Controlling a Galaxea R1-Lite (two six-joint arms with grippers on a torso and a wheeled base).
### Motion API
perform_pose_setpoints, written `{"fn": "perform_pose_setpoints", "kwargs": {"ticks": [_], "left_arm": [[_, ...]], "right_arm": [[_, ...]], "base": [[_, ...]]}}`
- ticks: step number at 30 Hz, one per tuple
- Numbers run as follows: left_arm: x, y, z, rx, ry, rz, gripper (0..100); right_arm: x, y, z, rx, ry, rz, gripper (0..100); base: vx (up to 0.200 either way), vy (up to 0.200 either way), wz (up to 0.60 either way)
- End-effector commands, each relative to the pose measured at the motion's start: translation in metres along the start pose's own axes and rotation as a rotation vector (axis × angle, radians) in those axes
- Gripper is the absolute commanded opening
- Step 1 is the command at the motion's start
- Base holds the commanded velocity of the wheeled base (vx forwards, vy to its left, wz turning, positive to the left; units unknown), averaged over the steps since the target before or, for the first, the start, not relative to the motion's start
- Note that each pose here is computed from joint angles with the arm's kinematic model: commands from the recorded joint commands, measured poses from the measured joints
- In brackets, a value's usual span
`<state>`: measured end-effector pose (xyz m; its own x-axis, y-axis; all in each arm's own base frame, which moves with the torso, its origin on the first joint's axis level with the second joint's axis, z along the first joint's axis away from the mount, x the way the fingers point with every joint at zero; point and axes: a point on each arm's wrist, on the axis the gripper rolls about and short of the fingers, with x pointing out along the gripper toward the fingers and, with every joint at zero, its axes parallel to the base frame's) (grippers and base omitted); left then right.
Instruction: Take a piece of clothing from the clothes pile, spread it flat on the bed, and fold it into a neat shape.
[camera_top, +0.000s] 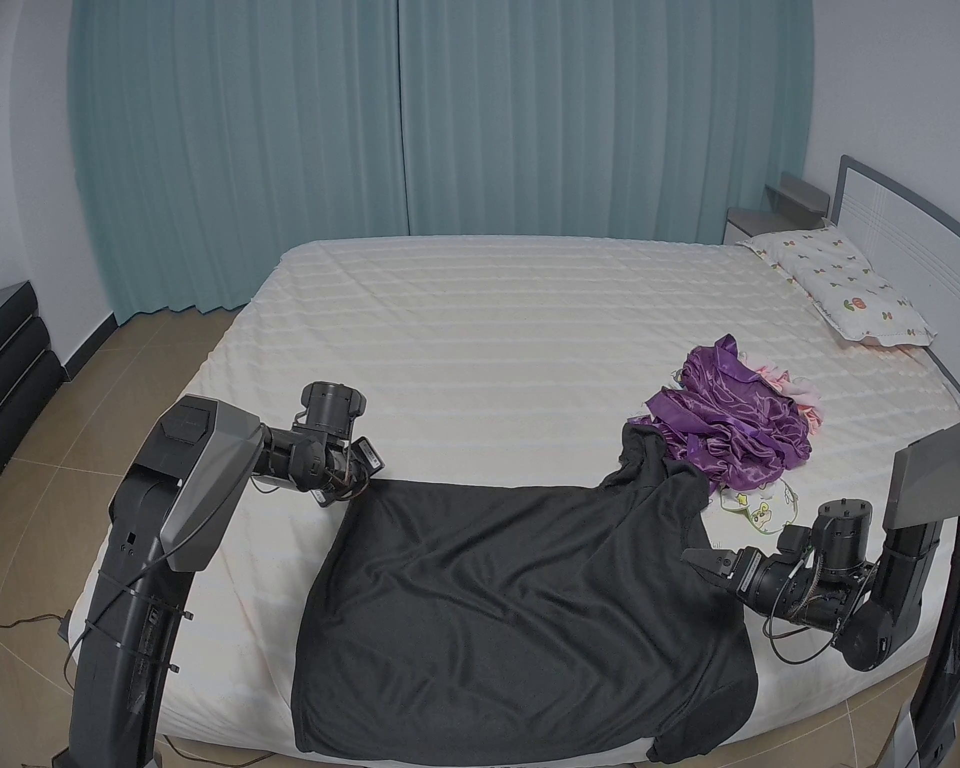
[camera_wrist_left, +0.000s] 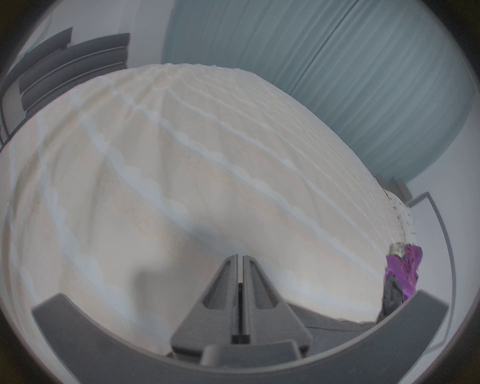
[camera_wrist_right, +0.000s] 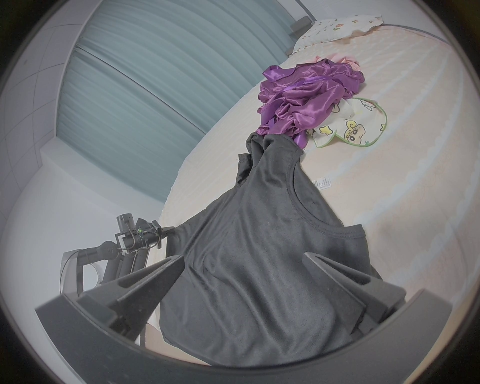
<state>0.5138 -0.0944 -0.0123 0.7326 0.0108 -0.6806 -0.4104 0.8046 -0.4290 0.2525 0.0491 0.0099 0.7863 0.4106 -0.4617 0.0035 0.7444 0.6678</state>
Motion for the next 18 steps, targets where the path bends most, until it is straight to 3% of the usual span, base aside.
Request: {"fn": "perform_pose_setpoints", "kwargs": {"ticks": [1,12,16,17,18], "left_arm": [[-0.004,0.018,0.029,-0.049,-0.061,0.034,0],[-0.001,0.038,0.047,-0.086,-0.089,0.06,0],[-0.001,0.039,0.048,-0.087,-0.09,0.059,0],[-0.001,0.039,0.048,-0.087,-0.09,0.059,100],[-0.001,0.039,0.048,-0.087,-0.09,0.059,100]], "right_arm": [[0.002,0.001,0.007,-0.008,-0.03,0.009,100],[0.02,0.004,0.021,-0.022,-0.089,0.037,100],[0.031,0.009,0.031,-0.032,-0.16,0.007,100],[0.033,0.009,0.032,-0.031,-0.16,0.002,100],[0.033,0.009,0.032,-0.031,-0.16,0.002,100]], "base": [[0.0,0.0,0.0],[0.0,0.0,0.0],[0.0,0.0,0.0],[0.0,0.0,0.0],[0.0,0.0,0.0]]}}
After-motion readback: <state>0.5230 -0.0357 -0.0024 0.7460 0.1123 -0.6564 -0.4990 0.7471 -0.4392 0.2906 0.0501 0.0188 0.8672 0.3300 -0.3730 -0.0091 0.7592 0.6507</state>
